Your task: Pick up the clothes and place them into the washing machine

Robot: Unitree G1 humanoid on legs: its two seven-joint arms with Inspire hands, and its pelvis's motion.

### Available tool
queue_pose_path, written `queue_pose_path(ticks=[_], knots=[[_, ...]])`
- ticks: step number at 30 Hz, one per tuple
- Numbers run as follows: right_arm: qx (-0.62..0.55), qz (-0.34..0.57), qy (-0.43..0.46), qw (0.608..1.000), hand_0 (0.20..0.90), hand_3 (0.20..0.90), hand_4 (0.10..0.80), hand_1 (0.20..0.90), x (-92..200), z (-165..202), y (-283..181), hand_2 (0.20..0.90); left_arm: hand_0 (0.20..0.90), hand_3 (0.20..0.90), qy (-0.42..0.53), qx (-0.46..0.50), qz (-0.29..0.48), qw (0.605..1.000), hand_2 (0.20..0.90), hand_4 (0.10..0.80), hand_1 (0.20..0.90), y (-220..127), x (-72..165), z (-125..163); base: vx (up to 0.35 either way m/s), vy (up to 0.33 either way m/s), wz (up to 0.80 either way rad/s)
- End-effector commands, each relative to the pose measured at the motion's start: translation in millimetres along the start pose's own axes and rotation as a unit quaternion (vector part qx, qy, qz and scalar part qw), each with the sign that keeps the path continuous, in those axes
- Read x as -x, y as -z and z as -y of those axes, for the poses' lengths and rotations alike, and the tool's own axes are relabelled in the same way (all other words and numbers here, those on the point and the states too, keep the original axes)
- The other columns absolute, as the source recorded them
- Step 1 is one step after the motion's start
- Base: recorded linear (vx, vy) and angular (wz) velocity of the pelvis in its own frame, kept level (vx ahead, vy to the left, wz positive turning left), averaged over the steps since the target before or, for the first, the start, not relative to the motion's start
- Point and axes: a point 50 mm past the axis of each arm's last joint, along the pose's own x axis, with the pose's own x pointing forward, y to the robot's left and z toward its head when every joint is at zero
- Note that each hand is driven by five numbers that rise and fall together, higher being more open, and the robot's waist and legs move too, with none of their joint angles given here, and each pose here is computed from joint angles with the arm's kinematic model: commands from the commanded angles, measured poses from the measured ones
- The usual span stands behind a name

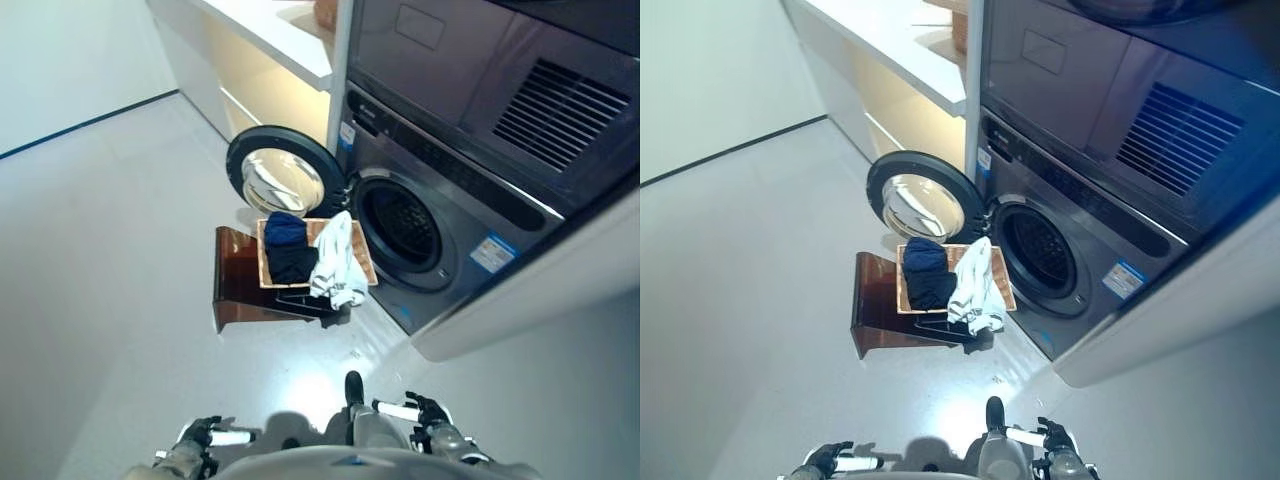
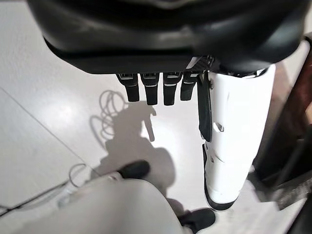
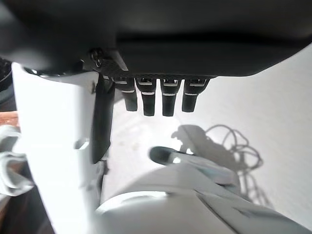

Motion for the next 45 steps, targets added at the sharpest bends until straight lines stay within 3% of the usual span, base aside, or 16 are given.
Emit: queue_pose_path(ticks=[1,7,17,26,36,45], knots=[[0.013,-0.016,0.051,0.998,0.9,0.9,0.8,0.9,-0.7,29.1,7.0,0.9,0.9,0.9,0.0,-0.016,0.069,0.998,0.9,0.8,0.9,-45.7,-2.6,1.5,0.087,-0.106,0.26],[0.028,0.015,0.049,0.998,0.9,0.9,0.8,0.9,-3.7,28.9,-14.8,0.9,0.9,0.9,0.001,-0.048,0.123,0.991,0.9,0.8,0.9,-79.9,-1.2,2.6,0.085,-0.07,-0.01],[0.039,0.037,0.04,0.998,0.9,0.9,0.8,0.9,-3.8,27.2,-20.9,0.9,0.9,0.9,-0.007,0.027,0.093,0.995,0.9,0.8,0.9,-59.3,-2.5,-6.1,0.126,-0.189,-0.23],[0.028,0.021,0.046,0.998,0.9,0.9,0.8,0.9,-2.3,26.2,-8.8,0.9,0.9,0.9,-0.019,0.068,0.053,0.996,0.9,0.8,0.9,-29.9,-2.2,-6.5,0.238,0.093,-0.22],[0.037,0.008,0.02,0.999,0.9,0.9,0.8,0.9,-0.5,10.3,-0.3,0.9,0.9,0.9,-0.037,0.057,0.071,0.995,0.9,0.8,0.9,-38.6,-2.3,-21.8,0.154,0.148,-0.31],[0.043,0.017,0.021,0.999,0.9,0.9,0.8,0.9,-1.1,11.0,-4.7,0.9,0.9,0.9,-0.012,0.013,0.089,0.996,0.9,0.8,0.9,-48.0,-2.1,-4.0,0.07,0.022,0.14]])
